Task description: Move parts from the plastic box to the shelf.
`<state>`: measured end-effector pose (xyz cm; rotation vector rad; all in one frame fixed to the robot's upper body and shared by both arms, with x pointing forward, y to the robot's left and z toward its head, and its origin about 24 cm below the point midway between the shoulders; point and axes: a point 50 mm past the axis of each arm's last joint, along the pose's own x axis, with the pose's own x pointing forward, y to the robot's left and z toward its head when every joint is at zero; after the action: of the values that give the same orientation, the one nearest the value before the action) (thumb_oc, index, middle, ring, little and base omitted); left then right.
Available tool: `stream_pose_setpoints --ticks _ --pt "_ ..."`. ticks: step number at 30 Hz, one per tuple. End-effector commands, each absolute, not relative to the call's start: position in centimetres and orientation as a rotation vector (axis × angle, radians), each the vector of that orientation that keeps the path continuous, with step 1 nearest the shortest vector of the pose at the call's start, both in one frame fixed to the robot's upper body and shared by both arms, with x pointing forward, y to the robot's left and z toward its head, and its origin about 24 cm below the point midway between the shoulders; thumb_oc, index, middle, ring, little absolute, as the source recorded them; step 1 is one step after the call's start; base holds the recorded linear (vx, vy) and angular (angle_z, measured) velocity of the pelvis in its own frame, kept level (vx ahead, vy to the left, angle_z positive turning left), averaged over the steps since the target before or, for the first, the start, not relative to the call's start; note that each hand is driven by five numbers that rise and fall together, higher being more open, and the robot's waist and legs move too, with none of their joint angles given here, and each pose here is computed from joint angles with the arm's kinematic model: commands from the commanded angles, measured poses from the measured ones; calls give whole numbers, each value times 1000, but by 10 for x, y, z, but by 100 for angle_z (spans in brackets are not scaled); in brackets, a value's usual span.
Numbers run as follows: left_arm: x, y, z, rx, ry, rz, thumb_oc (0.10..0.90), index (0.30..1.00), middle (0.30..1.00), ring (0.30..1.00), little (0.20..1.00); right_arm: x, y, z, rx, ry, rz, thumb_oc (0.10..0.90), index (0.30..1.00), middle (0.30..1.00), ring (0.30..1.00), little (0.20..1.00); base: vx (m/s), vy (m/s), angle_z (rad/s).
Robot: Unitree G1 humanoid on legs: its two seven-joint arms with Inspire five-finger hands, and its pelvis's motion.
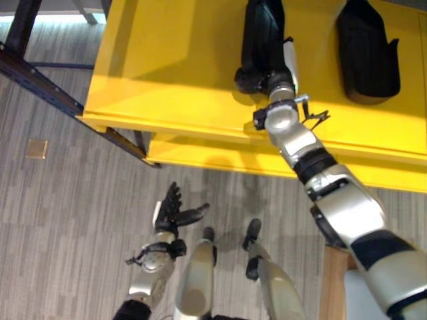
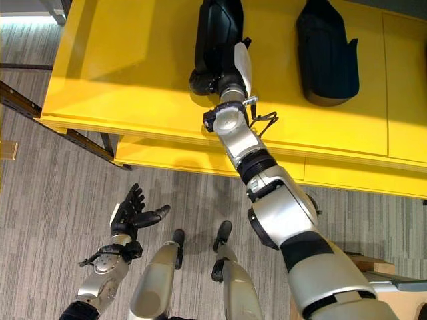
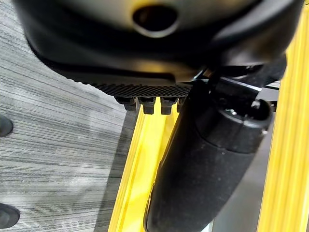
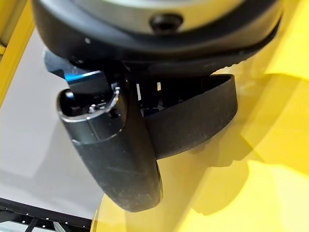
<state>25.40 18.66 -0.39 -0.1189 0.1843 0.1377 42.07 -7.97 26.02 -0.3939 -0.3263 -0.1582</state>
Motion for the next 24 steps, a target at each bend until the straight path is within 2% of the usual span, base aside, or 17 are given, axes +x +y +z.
stream_pose_setpoints --ticks 1,15,16,17,18,24 --pt "260 170 29 -150 21 51 900 1000 1000 1000 1000 408 -46 306 -337 -488 -65 400 300 300 300 300 0 0 0" --pt "260 171 30 -136 21 51 900 1000 1000 1000 1000 409 -46 298 -357 -473 -63 400 300 300 300 300 0 0 0" --pt "260 171 30 -136 20 50 900 1000 1000 1000 1000 409 -46 298 -357 -473 -64 453 374 374 374 374 0 0 0" --pt "260 172 30 -135 21 50 900 1000 1000 1000 1000 409 -46 298 -354 -473 -65 855 937 937 937 937 6 -8 3" --pt "260 171 30 -135 21 49 900 1000 1000 1000 1000 409 -46 298 -352 -473 -67 900 1000 1000 1000 1000 0 0 0" --pt "260 173 30 -129 22 52 900 1000 1000 1000 1000 408 -51 301 -337 -484 -85 900 1000 1000 1000 1000 0 0 0"
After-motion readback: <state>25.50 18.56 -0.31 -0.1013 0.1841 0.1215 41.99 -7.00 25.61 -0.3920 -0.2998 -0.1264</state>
